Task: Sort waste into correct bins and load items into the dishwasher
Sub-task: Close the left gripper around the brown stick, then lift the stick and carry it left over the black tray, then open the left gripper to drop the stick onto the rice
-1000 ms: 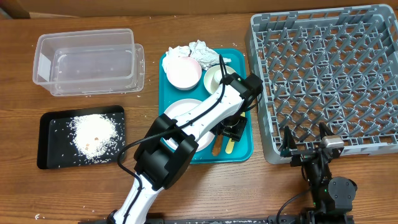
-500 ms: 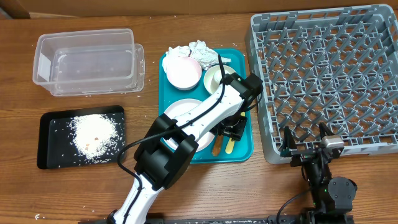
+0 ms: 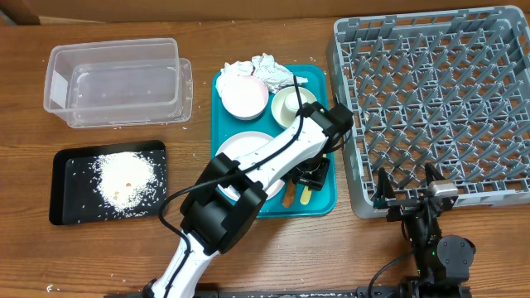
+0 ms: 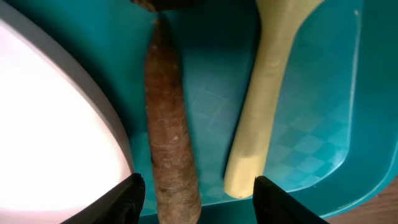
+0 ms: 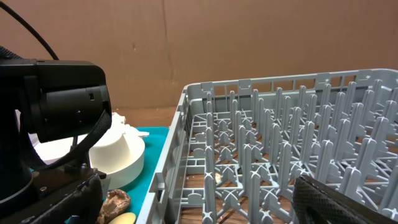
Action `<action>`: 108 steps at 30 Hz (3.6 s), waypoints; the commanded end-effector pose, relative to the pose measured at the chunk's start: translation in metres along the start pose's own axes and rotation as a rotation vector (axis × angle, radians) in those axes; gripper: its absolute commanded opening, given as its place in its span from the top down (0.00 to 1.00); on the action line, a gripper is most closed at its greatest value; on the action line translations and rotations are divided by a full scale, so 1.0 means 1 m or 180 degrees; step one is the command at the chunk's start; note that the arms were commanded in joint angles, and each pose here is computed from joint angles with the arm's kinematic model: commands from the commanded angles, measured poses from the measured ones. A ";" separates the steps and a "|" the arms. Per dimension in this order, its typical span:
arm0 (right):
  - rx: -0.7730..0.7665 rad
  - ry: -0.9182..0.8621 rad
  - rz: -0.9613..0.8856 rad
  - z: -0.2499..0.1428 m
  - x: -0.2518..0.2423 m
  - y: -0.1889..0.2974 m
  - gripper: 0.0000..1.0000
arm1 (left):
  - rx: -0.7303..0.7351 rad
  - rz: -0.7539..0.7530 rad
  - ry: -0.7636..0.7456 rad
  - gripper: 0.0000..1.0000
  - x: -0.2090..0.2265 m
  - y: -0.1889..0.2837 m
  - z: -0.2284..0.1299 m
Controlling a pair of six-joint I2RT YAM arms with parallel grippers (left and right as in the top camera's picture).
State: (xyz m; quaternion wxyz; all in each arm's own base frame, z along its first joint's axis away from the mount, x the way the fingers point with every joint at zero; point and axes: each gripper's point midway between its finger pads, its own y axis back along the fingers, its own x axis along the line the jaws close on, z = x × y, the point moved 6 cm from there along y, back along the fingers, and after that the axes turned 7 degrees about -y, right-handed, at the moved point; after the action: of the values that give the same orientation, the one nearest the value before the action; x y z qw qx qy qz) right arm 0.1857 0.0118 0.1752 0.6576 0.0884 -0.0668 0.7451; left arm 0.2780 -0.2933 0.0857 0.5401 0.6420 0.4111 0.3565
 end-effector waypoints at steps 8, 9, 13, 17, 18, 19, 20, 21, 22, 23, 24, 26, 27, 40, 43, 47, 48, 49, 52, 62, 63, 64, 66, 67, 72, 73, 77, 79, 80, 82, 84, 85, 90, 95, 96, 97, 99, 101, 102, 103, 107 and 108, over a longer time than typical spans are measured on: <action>-0.0018 0.0005 -0.0027 -0.002 -0.001 0.000 0.00 | 0.0090 0.0092 0.0189 0.49 0.008 -0.012 -0.004; -0.0018 0.0004 -0.0027 -0.002 -0.001 0.000 0.00 | 0.0082 0.0089 0.0186 0.50 0.008 -0.012 -0.004; -0.0017 0.0004 -0.0027 -0.002 -0.002 0.000 0.00 | 0.0082 0.0089 0.0188 0.52 0.008 -0.012 -0.004; -0.0018 0.0004 -0.0027 -0.002 -0.001 0.000 0.00 | 0.0080 0.0088 0.0191 0.53 0.008 -0.012 -0.004; -0.0018 0.0005 -0.0027 -0.002 -0.001 0.000 0.00 | 0.0076 0.0086 0.0189 0.55 0.008 -0.012 -0.003; -0.0018 0.0005 -0.0027 -0.002 -0.001 0.000 0.00 | 0.0075 0.0085 0.0189 0.58 0.008 -0.012 -0.003; -0.0017 0.0004 -0.0027 -0.002 -0.002 0.000 0.00 | 0.0074 0.0085 0.0189 0.59 0.008 -0.012 -0.003; -0.0018 0.0005 -0.0027 -0.002 -0.001 0.000 0.00 | 0.0074 0.0085 0.0189 0.60 0.008 -0.012 -0.003; -0.0018 0.0005 -0.0027 -0.002 -0.001 0.000 0.00 | 0.0072 0.0084 0.0189 0.60 0.008 -0.012 -0.003; -0.0018 0.0005 -0.0027 -0.002 -0.001 0.000 0.00 | 0.0074 0.0085 0.0189 0.60 0.008 -0.012 -0.003; -0.0018 0.0004 -0.0027 -0.002 -0.001 0.000 0.00 | 0.0075 0.0084 0.0189 0.60 0.008 -0.012 -0.003; -0.0017 0.0004 -0.0027 -0.002 -0.002 0.000 0.00 | 0.0079 0.0069 0.0189 0.59 0.008 -0.014 -0.003; -0.0018 0.0005 -0.0027 -0.002 -0.001 0.000 0.00 | 0.0081 0.0048 0.0191 0.59 0.007 -0.016 -0.003; -0.0018 0.0005 -0.0027 -0.002 -0.001 0.000 0.00 | 0.0110 -0.0032 0.0241 0.68 0.011 -0.018 -0.002; -0.0018 0.0005 -0.0027 -0.002 -0.001 0.000 0.00 | 0.0116 -0.0048 0.0242 0.75 0.010 -0.018 -0.002; -0.0018 0.0005 -0.0027 -0.002 -0.001 0.000 0.00 | 0.0125 -0.0046 0.0239 0.84 0.010 -0.018 -0.003; -0.0018 0.0004 -0.0027 -0.002 -0.001 0.000 0.00 | 0.0125 -0.0047 0.0240 0.89 0.010 -0.018 -0.003; -0.0018 0.0005 -0.0027 -0.002 -0.001 0.000 0.00 | 0.0124 -0.0049 0.0240 0.91 0.010 -0.018 -0.003; -0.0018 0.0004 -0.0027 -0.002 -0.001 0.000 0.00 | 0.0116 -0.0062 0.0242 0.94 0.010 -0.013 -0.002; -0.0018 0.0005 -0.0027 -0.002 -0.001 0.000 0.00 | -0.0030 -0.0132 0.0176 0.96 0.005 0.056 0.001; -0.0018 0.0004 -0.0027 -0.002 -0.001 0.000 0.00 | -0.0118 -0.0138 0.0111 0.96 0.006 0.070 0.004; -0.0017 0.0005 -0.0027 -0.002 -0.002 0.000 0.00 | -0.0175 -0.0130 0.0094 0.96 0.009 0.080 0.005; -0.0017 0.0004 -0.0027 -0.002 -0.002 0.000 0.00 | -0.0265 -0.0063 0.0147 0.96 0.019 0.098 0.007; -0.0018 0.0004 -0.0027 -0.002 -0.001 0.000 0.00 | -0.0313 -0.0007 0.0185 0.96 0.026 0.105 0.007; -0.0018 0.0005 -0.0027 -0.002 -0.001 0.000 0.00 | -0.0464 0.0163 0.0437 0.96 0.075 0.132 0.013; -0.0018 0.0004 -0.0027 -0.002 -0.001 0.000 0.00 | -0.0482 0.0146 0.0512 0.94 0.084 0.135 0.014; -0.0018 0.0004 -0.0026 -0.002 -0.001 0.000 0.00 | -0.0525 0.0068 0.0919 0.95 0.144 0.144 0.016; -0.0018 0.0005 -0.0027 -0.002 -0.001 0.000 0.00 | -0.0518 -0.0044 0.1111 0.96 0.172 0.145 0.015; -0.0018 0.0005 -0.0027 -0.002 -0.001 0.000 0.00 | -0.0512 -0.0115 0.1187 0.96 0.184 0.146 0.014; -0.0018 0.0004 -0.0027 -0.002 -0.001 0.000 0.00 | -0.0517 -0.0362 0.1370 0.96 0.222 0.147 0.009; -0.0018 0.0004 -0.0027 -0.002 -0.001 0.000 0.00 | -0.0552 -0.0503 0.1439 0.96 0.241 0.150 0.004; -0.0018 0.0004 -0.0027 -0.002 -0.001 0.000 0.00 | -0.0592 -0.0600 0.1479 0.96 0.252 0.153 -0.001; -0.0018 0.0005 -0.0027 -0.002 -0.001 0.000 0.00 | -0.0796 -0.0651 0.1742 0.95 0.300 0.172 -0.037; -0.0018 0.0004 -0.0027 -0.002 -0.001 0.000 0.00 | -0.0854 -0.0544 0.2187 0.92 0.335 0.183 -0.098; -0.0018 0.0004 -0.0027 -0.002 -0.001 0.000 0.00 | -0.0844 -0.0549 0.2271 0.92 0.339 0.183 -0.109; -0.0017 0.0004 -0.0027 -0.002 -0.002 0.000 0.00 | -0.0818 -0.0559 0.2367 0.92 0.342 0.181 -0.122; -0.0017 0.0004 -0.0027 -0.002 -0.002 0.000 0.00 | -0.0761 -0.0578 0.2520 0.93 0.348 0.177 -0.139; -0.0018 0.0004 -0.0027 -0.002 -0.001 0.000 0.00 | -0.0674 -0.0609 0.2673 0.93 0.354 0.168 -0.153; -0.0018 0.0005 -0.0027 -0.002 -0.001 0.000 0.00 | -0.0641 -0.0620 0.2734 0.93 0.357 0.163 -0.158; -0.0018 0.0005 -0.0027 -0.002 -0.001 0.000 0.00 | -0.0612 -0.0620 0.2805 0.93 0.362 0.156 -0.162; -0.0018 0.0005 -0.0027 -0.002 -0.001 0.000 0.00 | -0.0531 -0.0667 0.3101 0.93 0.377 0.128 -0.167; -0.0018 0.0005 -0.0027 -0.002 -0.001 0.000 0.00 | -0.0496 -0.0684 0.3175 0.93 0.379 0.118 -0.167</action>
State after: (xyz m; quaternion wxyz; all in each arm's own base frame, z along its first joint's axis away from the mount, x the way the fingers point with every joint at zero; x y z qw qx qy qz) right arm 0.1857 0.0118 0.1752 0.6575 0.0878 -0.0665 0.7453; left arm 0.3047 0.1028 0.2547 0.3864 0.3154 0.6337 0.5913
